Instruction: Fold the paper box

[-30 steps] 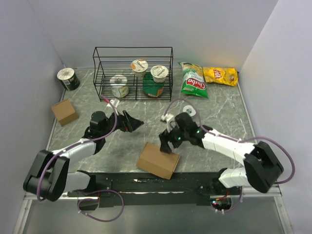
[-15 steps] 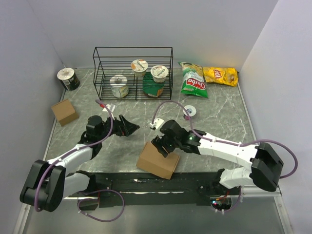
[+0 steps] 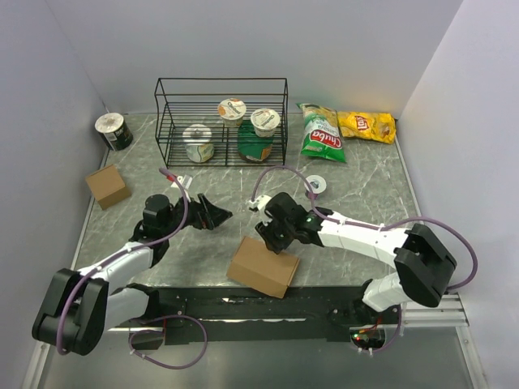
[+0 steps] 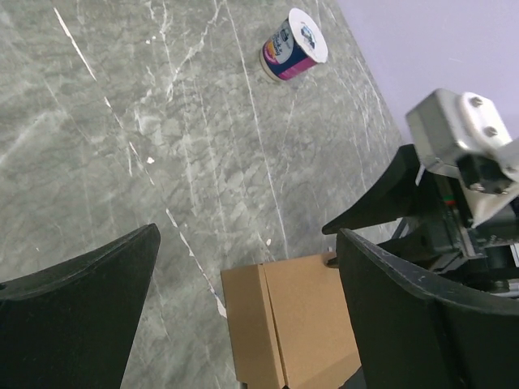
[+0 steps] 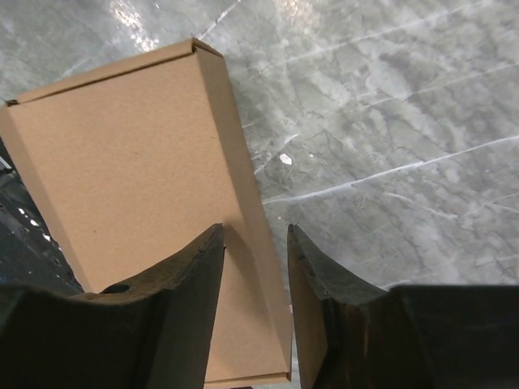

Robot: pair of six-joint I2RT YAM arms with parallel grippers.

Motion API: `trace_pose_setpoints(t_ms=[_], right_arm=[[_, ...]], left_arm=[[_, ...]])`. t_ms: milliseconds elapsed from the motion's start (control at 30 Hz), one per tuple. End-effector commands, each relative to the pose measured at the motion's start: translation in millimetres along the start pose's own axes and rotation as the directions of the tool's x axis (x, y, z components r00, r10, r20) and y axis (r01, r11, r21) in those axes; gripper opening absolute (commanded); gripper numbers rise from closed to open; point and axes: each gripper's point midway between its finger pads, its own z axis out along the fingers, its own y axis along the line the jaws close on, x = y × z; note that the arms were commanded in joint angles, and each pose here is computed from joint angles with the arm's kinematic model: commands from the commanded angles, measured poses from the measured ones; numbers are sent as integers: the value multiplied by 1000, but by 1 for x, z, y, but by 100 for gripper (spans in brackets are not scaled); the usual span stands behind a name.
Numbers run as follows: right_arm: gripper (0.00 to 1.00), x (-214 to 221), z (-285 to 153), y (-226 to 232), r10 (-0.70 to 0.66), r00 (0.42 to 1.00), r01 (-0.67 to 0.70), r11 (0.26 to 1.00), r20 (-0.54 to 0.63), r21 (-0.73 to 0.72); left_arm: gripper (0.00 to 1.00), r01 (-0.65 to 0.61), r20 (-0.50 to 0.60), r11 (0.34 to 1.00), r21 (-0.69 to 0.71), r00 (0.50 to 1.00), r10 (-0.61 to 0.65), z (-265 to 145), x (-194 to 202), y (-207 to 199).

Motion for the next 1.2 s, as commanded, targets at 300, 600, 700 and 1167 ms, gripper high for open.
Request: trace_pose_setpoints(t_ms=[300,600,700,1167], right_arm=[[41,-3,9,-25,116,993,-116,993,-28,-13],[41,-10,14,-41,147,988,-147,989,-42,-8],[41,-12,16,-46,156,987,-156,988,-43,-5],[43,-10,15,-74,237,971,-235,970,-40,54]], left_arm=[[96,-45,2,992,119,999,45,3,0,-15],[96,-49,-9,987,153,999,52,7,-1,-19],[96,-49,-8,985,165,999,51,8,-2,-20],[96,-57,-37,968,244,997,68,12,9,-40]])
